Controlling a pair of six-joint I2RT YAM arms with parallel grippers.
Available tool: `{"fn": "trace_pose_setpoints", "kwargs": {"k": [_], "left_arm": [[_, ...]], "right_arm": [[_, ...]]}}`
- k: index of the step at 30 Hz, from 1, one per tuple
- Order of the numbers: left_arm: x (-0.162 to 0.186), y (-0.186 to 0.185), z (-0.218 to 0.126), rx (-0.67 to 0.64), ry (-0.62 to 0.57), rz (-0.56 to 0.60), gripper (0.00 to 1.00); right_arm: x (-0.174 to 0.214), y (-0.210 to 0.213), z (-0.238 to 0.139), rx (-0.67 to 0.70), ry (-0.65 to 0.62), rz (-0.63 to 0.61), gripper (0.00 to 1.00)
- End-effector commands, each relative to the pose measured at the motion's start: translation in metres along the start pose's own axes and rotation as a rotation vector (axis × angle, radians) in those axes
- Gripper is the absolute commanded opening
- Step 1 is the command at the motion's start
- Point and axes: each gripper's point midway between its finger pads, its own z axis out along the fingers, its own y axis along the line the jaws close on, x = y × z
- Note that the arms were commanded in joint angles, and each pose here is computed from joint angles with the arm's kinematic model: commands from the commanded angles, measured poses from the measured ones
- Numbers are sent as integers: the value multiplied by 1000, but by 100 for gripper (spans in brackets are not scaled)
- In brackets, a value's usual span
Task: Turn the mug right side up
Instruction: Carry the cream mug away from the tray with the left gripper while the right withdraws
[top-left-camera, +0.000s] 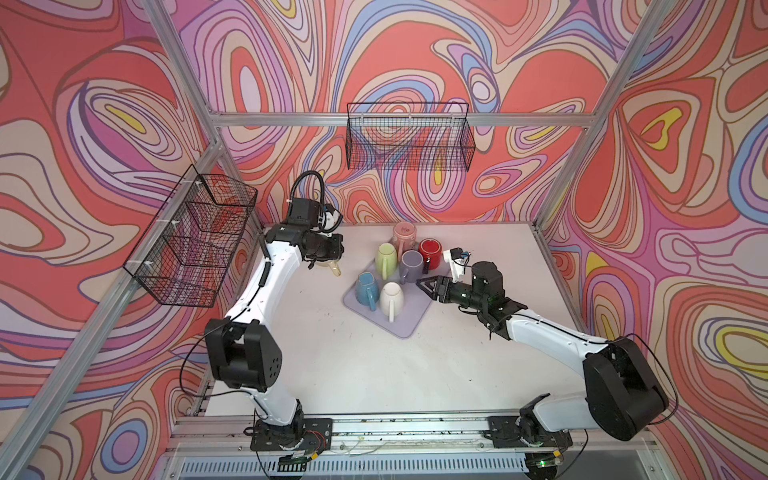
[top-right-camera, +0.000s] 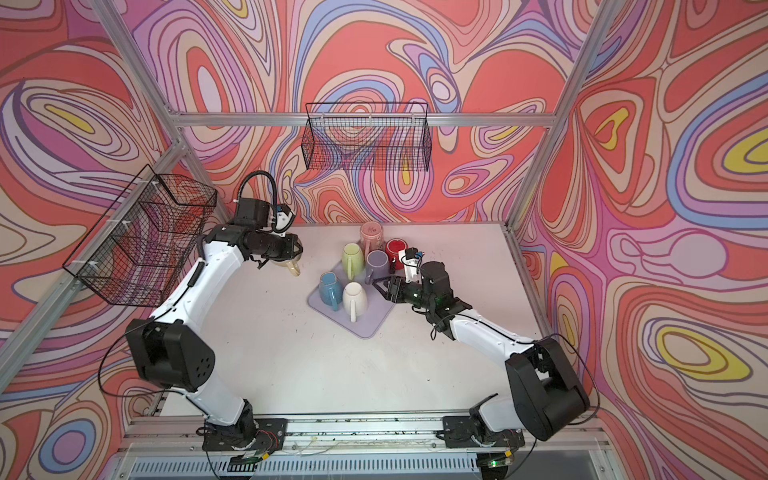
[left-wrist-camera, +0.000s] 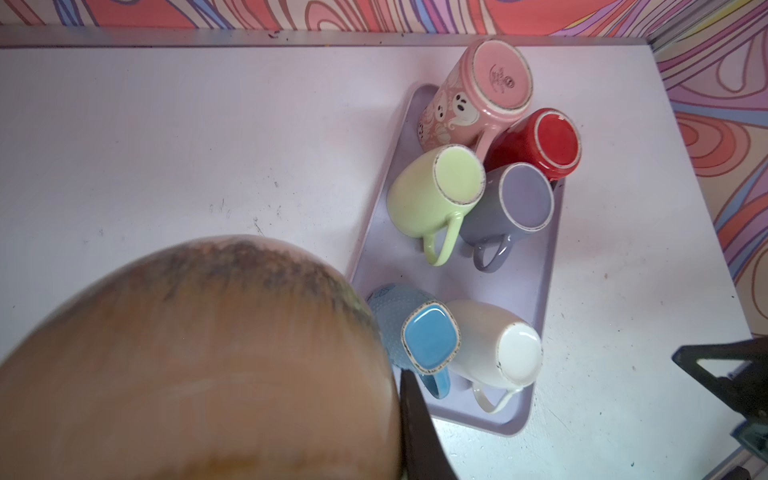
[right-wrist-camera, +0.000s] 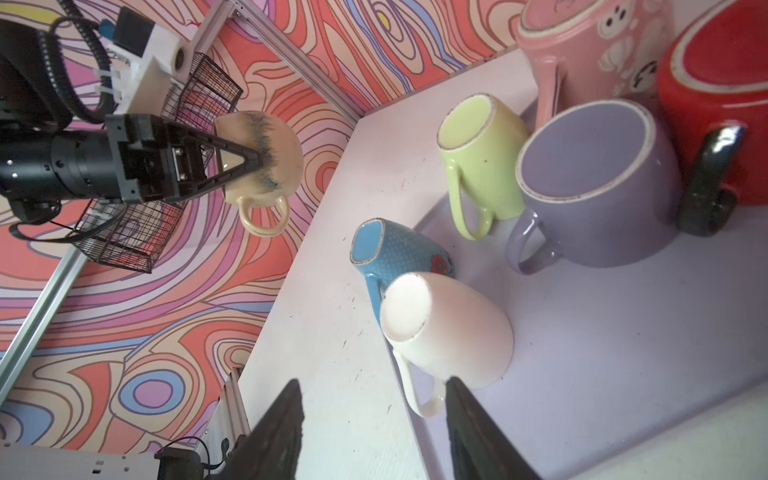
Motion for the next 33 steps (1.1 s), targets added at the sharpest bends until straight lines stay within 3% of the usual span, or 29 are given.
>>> {"fn": "trace_pose_setpoints", "kwargs": {"k": [1, 13, 33], "left_arm": [[-23, 13, 2, -32, 5, 63, 0], [-53, 65, 49, -79, 75, 12, 0], [-38, 127, 95, -156, 163, -36, 0]], "right_arm": [[5, -7, -7, 24, -22, 14, 57], [27, -20, -18, 52, -10, 56, 56], [25, -18, -20, 53, -20, 82, 56]]}}
